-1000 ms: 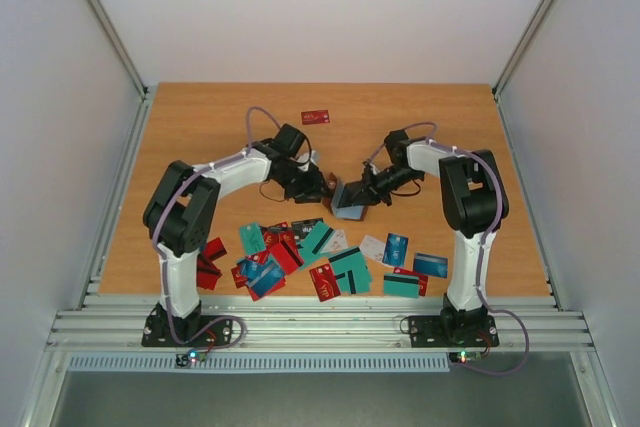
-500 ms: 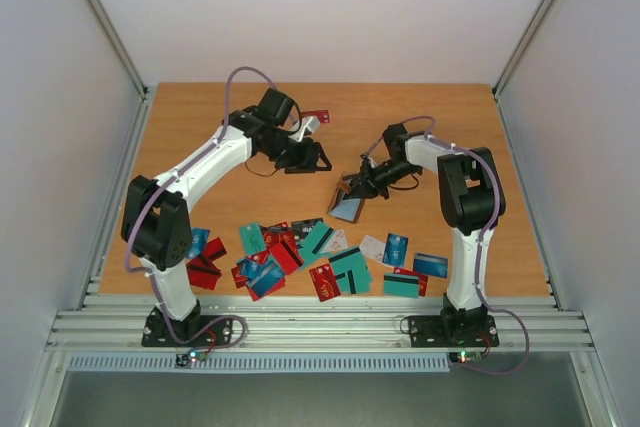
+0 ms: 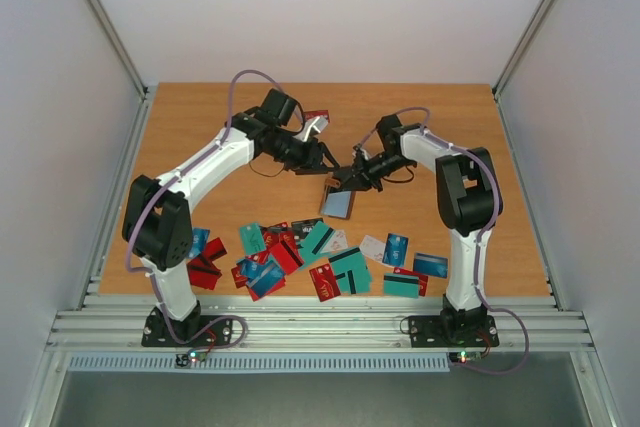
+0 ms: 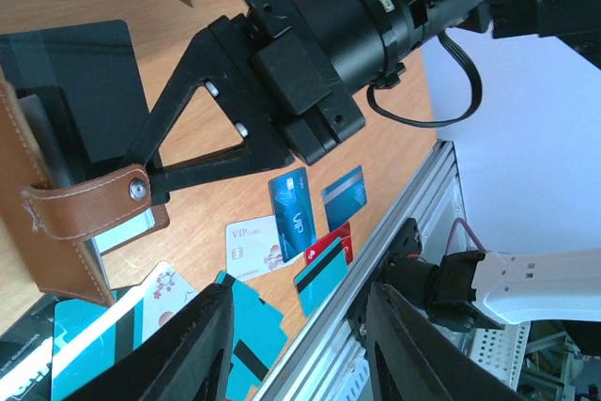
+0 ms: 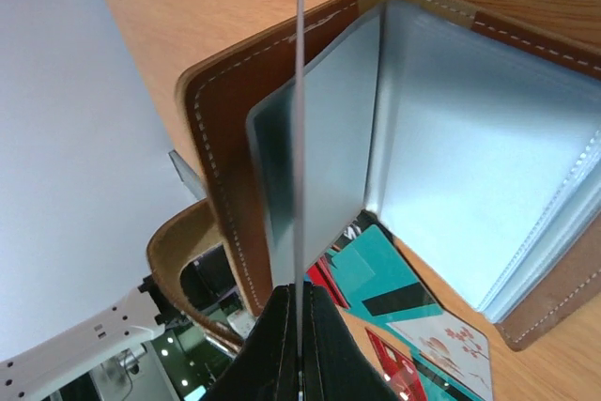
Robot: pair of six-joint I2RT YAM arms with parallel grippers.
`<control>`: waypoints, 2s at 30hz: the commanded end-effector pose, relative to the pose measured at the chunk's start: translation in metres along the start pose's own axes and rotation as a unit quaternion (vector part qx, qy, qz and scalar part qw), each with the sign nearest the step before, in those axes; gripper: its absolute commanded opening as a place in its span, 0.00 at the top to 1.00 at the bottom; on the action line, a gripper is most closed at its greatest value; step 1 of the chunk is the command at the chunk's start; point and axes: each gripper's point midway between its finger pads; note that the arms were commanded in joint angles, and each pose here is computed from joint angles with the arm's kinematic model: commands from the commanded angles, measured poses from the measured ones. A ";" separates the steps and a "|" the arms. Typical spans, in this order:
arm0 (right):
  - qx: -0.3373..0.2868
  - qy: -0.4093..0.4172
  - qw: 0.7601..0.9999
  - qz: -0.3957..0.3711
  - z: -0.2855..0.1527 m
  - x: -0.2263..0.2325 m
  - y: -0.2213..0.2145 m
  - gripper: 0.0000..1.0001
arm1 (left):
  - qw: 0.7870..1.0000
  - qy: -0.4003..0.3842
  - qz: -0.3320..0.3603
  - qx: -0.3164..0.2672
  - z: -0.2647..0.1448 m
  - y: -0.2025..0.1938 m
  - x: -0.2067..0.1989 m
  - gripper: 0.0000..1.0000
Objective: Put the credit cards into the card holder
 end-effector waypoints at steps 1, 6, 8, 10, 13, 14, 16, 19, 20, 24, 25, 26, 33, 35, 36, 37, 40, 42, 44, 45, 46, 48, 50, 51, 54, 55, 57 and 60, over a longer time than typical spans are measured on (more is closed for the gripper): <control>0.008 0.017 1.000 -0.013 0.003 0.024 -0.003 0.99 | 0.999 0.029 -0.016 -0.005 0.001 0.002 0.025 0.61; 0.021 0.016 1.000 -0.006 0.021 0.023 0.007 0.99 | 0.997 0.061 -0.037 -0.003 -0.002 -0.004 0.057 0.61; 0.025 0.018 1.000 -0.004 0.027 0.025 0.012 0.99 | 0.996 0.072 -0.060 0.002 -0.001 -0.011 0.079 0.61; 0.026 0.021 0.999 -0.006 0.032 0.030 0.018 0.99 | 0.993 0.080 -0.087 -0.001 0.000 -0.018 0.102 0.61; 0.031 0.021 0.999 -0.006 0.040 0.034 0.023 0.99 | 0.990 0.082 -0.119 -0.002 0.001 -0.028 0.126 0.61; 0.034 0.021 0.999 -0.006 0.044 0.034 0.026 0.99 | 0.989 0.078 -0.126 0.000 0.002 -0.031 0.130 0.61; 0.038 0.021 0.999 0.008 0.051 0.037 0.029 0.99 | 0.988 0.067 -0.139 0.010 0.007 -0.036 0.137 0.61; 0.043 0.021 0.999 0.008 0.059 0.044 0.033 0.99 | 0.987 0.046 -0.153 0.015 0.014 -0.044 0.150 0.61; 0.044 0.023 0.999 0.006 0.060 0.048 0.034 0.99 | 0.987 0.033 -0.159 0.011 0.016 -0.045 0.153 0.61; 0.050 0.027 0.998 0.007 0.067 0.059 0.033 0.99 | 0.981 0.036 -0.193 0.009 0.016 -0.049 0.170 0.72; 0.052 0.028 0.998 0.007 0.069 0.061 0.032 0.99 | 0.979 0.047 -0.197 0.011 0.015 -0.050 0.175 0.75; 0.054 0.028 0.998 0.008 0.070 0.063 0.030 0.99 | 0.978 0.056 -0.202 0.011 0.013 -0.050 0.181 0.79; 0.048 0.021 0.999 0.010 0.067 0.065 0.021 0.99 | 0.971 0.092 -0.223 0.004 -0.004 -0.052 0.195 0.88; 0.050 0.017 0.999 0.013 0.068 0.059 0.019 0.99 | 0.974 0.095 -0.208 0.000 -0.012 -0.048 0.186 0.87; 0.051 0.014 0.999 0.013 0.069 0.055 0.018 0.99 | 0.973 0.104 -0.204 0.001 -0.017 -0.048 0.184 0.87; 0.052 0.011 0.998 0.014 0.071 0.050 0.017 0.99 | 0.973 0.115 -0.198 0.004 -0.022 -0.049 0.182 0.87; 0.056 0.005 0.998 0.015 0.073 0.042 0.013 0.99 | 0.966 0.169 -0.193 0.023 -0.033 -0.064 0.190 0.91; 0.056 0.002 0.998 0.012 0.072 0.039 0.011 0.99 | 0.962 0.188 -0.196 0.038 -0.033 -0.075 0.197 0.93; 0.056 0.001 0.998 0.009 0.071 0.039 0.008 0.99 | 0.960 0.191 -0.200 0.049 -0.028 -0.081 0.201 0.94; 0.056 0.000 0.998 0.008 0.070 0.038 0.007 0.99 | 0.960 0.189 -0.199 0.053 -0.023 -0.081 0.200 0.94; 0.056 0.001 0.998 0.006 0.070 0.038 0.005 0.99 | 0.961 0.188 -0.195 0.056 -0.019 -0.081 0.200 0.94; 0.055 -0.001 0.998 0.004 0.067 0.037 0.002 0.99 | 0.961 0.189 -0.190 0.071 -0.007 -0.081 0.199 0.94; 0.054 -0.002 0.999 0.001 0.065 0.036 -0.002 0.99 | 0.962 0.185 -0.182 0.085 0.005 -0.080 0.196 0.94; 0.052 -0.003 0.999 0.001 0.063 0.036 -0.004 0.99 | 0.963 0.184 -0.178 0.091 0.010 -0.079 0.194 0.94; 0.050 -0.005 0.999 0.000 0.059 0.034 -0.011 0.99 | 0.964 0.178 -0.172 0.096 0.025 -0.074 0.188 0.94; 0.049 -0.005 0.999 0.003 0.057 0.032 -0.014 0.99 | 0.964 0.174 -0.177 0.096 0.030 -0.073 0.187 0.94; 0.043 -0.003 0.999 0.004 0.052 0.031 -0.016 0.99 | 0.965 0.162 -0.182 0.093 0.040 -0.069 0.183 0.94; 0.034 0.001 0.999 0.008 0.045 0.029 -0.017 0.99 | 0.968 0.134 -0.195 0.083 0.055 -0.061 0.178 0.94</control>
Point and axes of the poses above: each gripper's point midway between its finger pads, its own z axis out along the fingers, its own x axis along the line the jaws close on, y = z × x, and after that the axes turned 9 degrees about z, right-handed
